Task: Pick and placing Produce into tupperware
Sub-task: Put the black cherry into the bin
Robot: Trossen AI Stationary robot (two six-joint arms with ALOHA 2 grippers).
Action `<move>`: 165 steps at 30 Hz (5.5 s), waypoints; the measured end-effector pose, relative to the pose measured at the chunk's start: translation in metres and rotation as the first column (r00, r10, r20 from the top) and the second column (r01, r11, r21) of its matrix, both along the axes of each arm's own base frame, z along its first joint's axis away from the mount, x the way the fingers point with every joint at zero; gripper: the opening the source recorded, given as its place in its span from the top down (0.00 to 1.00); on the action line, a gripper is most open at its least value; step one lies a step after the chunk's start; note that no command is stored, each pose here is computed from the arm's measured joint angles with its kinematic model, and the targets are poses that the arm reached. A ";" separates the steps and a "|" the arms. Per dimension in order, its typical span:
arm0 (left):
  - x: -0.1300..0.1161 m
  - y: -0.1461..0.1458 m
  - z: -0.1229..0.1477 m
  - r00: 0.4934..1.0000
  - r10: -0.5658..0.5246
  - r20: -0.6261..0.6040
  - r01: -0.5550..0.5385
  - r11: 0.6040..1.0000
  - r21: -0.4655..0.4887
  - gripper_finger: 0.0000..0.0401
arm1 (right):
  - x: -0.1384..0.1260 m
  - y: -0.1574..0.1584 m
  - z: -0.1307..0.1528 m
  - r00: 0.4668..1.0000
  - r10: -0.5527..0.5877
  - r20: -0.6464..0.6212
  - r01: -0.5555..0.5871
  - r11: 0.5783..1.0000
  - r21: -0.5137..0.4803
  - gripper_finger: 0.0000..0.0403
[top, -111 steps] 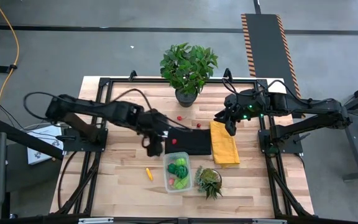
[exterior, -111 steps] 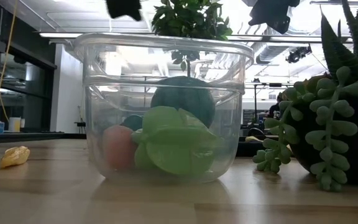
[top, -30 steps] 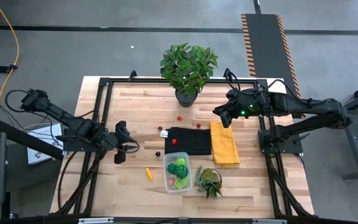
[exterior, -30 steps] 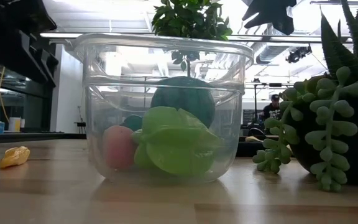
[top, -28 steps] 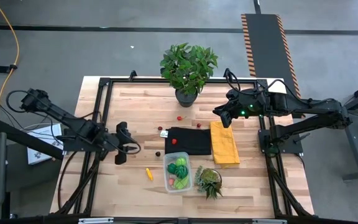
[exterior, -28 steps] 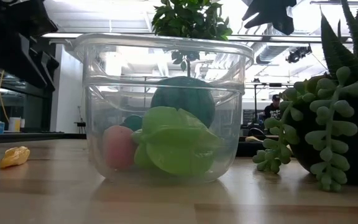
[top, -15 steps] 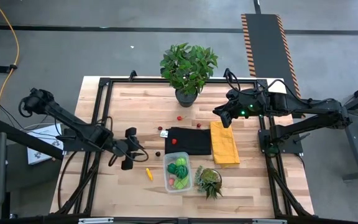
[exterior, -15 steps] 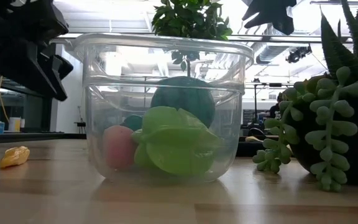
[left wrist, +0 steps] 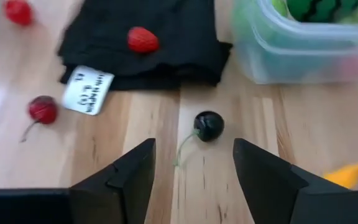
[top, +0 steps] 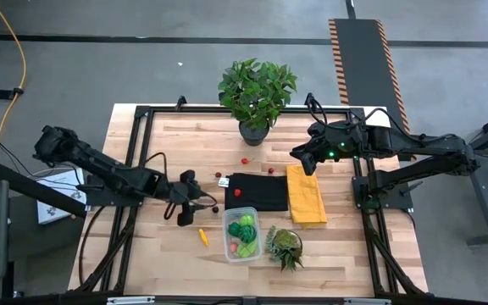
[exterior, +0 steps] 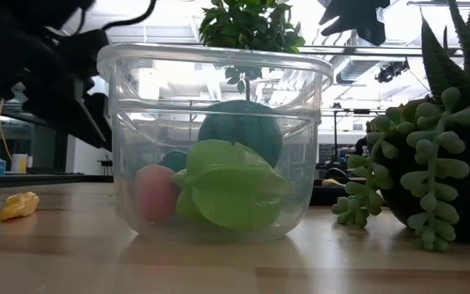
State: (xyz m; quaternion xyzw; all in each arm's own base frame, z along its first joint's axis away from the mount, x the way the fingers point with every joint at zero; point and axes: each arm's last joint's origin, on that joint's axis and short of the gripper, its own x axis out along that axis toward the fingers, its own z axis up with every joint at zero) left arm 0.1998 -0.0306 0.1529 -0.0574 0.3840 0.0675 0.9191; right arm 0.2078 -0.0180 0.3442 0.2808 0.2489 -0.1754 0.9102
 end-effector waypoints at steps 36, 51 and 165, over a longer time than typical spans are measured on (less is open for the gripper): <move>0.029 0.011 -0.040 0.982 -0.182 -0.058 0.187 0.978 0.092 0.38 | 0.000 0.000 0.000 1.000 -0.003 -0.001 0.003 1.000 0.015 0.79; 0.033 0.023 -0.037 0.971 -0.240 -0.010 0.241 0.970 0.036 0.38 | 0.000 0.000 0.000 1.000 -0.015 -0.002 0.015 1.000 0.007 0.79; 0.052 0.020 -0.051 0.935 -0.355 0.004 0.355 0.935 0.023 0.62 | 0.000 0.000 0.000 1.000 -0.015 -0.003 0.015 1.000 0.002 0.79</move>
